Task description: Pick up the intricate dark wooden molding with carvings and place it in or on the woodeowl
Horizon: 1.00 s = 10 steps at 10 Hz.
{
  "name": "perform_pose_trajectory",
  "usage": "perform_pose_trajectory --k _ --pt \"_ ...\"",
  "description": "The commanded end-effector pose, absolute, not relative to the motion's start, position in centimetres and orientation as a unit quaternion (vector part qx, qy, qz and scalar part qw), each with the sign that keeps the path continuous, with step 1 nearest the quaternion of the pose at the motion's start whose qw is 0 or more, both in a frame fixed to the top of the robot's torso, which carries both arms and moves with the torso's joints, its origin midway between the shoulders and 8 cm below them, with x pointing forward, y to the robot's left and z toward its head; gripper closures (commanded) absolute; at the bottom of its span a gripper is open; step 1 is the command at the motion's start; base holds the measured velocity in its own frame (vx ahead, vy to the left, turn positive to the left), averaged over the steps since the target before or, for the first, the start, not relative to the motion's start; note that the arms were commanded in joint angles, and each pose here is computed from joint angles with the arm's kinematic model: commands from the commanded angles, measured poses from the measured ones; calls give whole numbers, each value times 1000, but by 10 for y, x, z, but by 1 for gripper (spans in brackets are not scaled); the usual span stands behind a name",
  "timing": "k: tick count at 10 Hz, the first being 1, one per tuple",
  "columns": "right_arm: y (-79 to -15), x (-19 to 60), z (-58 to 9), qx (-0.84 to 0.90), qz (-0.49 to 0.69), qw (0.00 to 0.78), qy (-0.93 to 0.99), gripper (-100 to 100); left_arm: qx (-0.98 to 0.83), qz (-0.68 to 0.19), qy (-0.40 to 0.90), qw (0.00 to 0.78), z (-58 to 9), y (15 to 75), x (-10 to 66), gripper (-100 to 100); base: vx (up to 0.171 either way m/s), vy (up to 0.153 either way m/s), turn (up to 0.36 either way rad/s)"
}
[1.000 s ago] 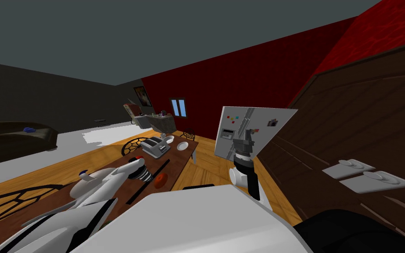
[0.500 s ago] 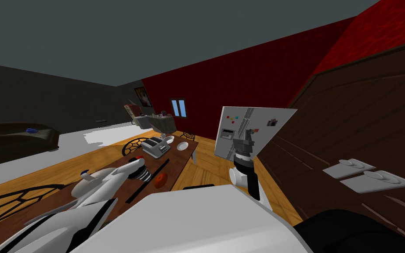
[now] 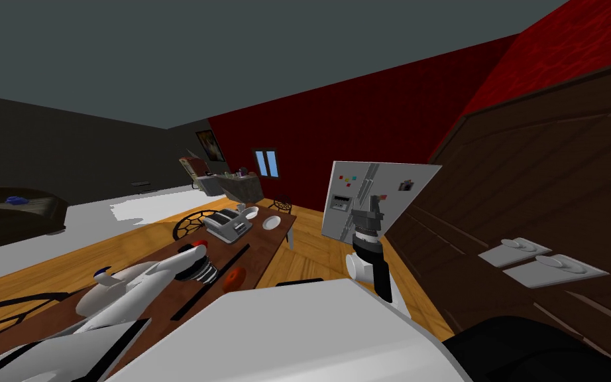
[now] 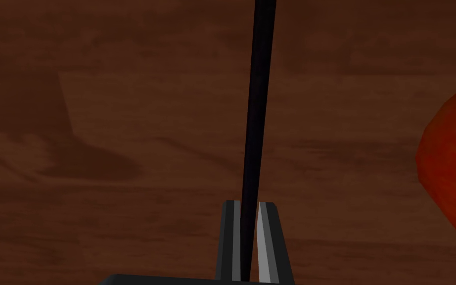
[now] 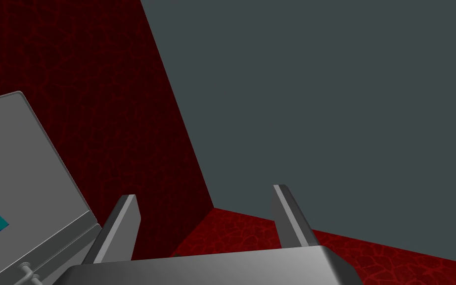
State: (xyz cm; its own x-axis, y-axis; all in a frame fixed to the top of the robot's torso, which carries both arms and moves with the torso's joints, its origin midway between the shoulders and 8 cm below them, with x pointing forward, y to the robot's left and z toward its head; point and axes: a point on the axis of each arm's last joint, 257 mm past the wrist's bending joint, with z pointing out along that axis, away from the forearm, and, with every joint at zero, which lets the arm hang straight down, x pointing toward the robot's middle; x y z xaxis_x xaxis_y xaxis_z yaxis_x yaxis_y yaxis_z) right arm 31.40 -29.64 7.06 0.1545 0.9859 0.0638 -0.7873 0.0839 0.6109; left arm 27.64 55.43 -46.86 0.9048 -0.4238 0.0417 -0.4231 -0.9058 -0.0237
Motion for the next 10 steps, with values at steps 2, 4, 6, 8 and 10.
perform_pose_trajectory --k 2,4,6,8,10 --pt "-296 314 71 265 623 712 187 0 -976 -22 215 8 -465 566 263 100 13 -24 -29" --pt "-296 314 71 265 623 712 187 0 -977 -19 213 9 -463 577 251 100 27 -35 -32" --pt "-296 314 71 265 623 712 187 0 -977 -16 211 12 -460 588 238 100 42 -44 -44" --pt "-296 314 71 265 623 712 187 0 -979 -30 203 -2 -460 580 243 100 27 -27 0" --pt "-296 314 71 265 623 712 187 0 -980 -28 199 -1 -457 590 231 100 27 -31 -43"
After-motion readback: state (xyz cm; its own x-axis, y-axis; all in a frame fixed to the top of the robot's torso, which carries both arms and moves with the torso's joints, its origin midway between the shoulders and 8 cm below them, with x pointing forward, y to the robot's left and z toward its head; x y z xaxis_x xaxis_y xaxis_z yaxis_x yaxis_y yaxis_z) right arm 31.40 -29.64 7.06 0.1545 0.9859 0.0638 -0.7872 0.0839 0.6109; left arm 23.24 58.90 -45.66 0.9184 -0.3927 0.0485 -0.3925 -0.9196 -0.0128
